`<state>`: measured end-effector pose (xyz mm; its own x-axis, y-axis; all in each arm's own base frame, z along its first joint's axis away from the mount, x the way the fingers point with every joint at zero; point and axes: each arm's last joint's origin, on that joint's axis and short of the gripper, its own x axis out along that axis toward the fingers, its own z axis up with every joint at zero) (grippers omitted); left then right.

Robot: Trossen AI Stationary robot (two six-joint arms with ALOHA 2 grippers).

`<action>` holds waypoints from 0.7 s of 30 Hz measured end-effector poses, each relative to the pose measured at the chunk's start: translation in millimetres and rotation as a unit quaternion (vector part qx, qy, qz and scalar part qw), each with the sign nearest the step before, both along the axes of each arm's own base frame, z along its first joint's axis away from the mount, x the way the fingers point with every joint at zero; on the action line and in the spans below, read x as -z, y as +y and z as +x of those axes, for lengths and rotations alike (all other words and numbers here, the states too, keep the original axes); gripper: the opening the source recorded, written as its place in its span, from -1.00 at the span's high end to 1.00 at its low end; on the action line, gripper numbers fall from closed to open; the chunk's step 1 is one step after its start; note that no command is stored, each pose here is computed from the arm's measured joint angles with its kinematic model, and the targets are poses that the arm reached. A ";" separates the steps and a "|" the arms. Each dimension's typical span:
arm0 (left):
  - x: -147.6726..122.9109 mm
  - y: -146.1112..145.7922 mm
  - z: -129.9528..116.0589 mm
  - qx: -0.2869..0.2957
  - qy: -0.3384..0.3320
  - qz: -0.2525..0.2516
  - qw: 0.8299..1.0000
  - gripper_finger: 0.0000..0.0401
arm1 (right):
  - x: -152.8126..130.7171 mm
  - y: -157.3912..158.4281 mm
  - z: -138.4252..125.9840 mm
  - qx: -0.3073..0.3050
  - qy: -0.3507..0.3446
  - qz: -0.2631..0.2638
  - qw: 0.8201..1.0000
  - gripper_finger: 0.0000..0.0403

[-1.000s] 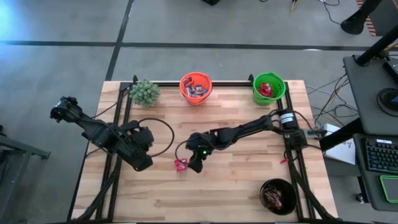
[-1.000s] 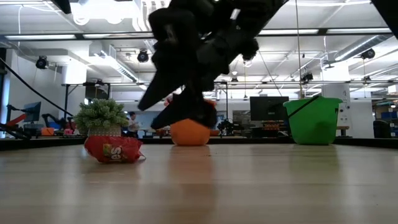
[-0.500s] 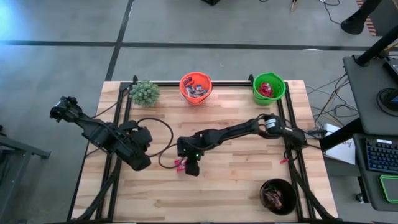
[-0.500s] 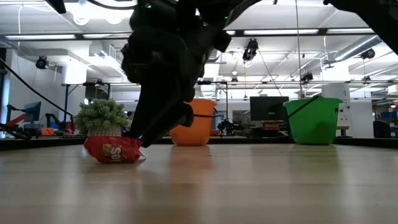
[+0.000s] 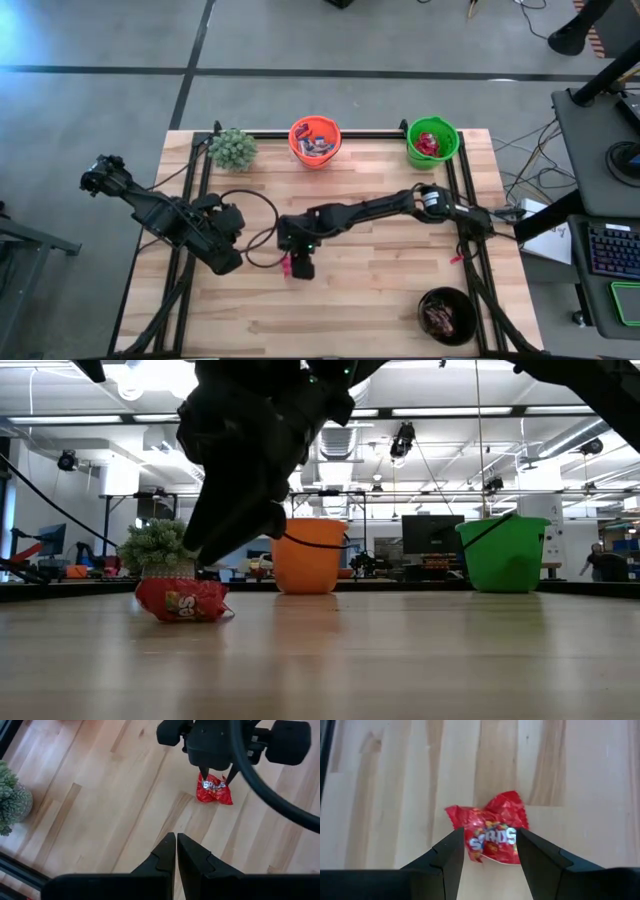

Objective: Organize candy in baskets
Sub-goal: Put the red candy into the green bucket

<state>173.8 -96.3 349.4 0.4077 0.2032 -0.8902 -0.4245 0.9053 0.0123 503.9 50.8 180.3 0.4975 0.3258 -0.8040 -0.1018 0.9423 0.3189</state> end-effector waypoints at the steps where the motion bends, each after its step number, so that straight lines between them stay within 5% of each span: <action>1: 0.0 0.0 0.0 0.000 0.000 0.000 1.000 1.00 | 1.2 -1.4 -0.3 -0.001 0.001 -0.002 1.000 0.16; 21: 0.6 1.2 -1.8 0.009 0.011 0.011 1.000 1.00 | 31.0 -6.8 3.6 0.015 0.024 0.011 1.000 0.16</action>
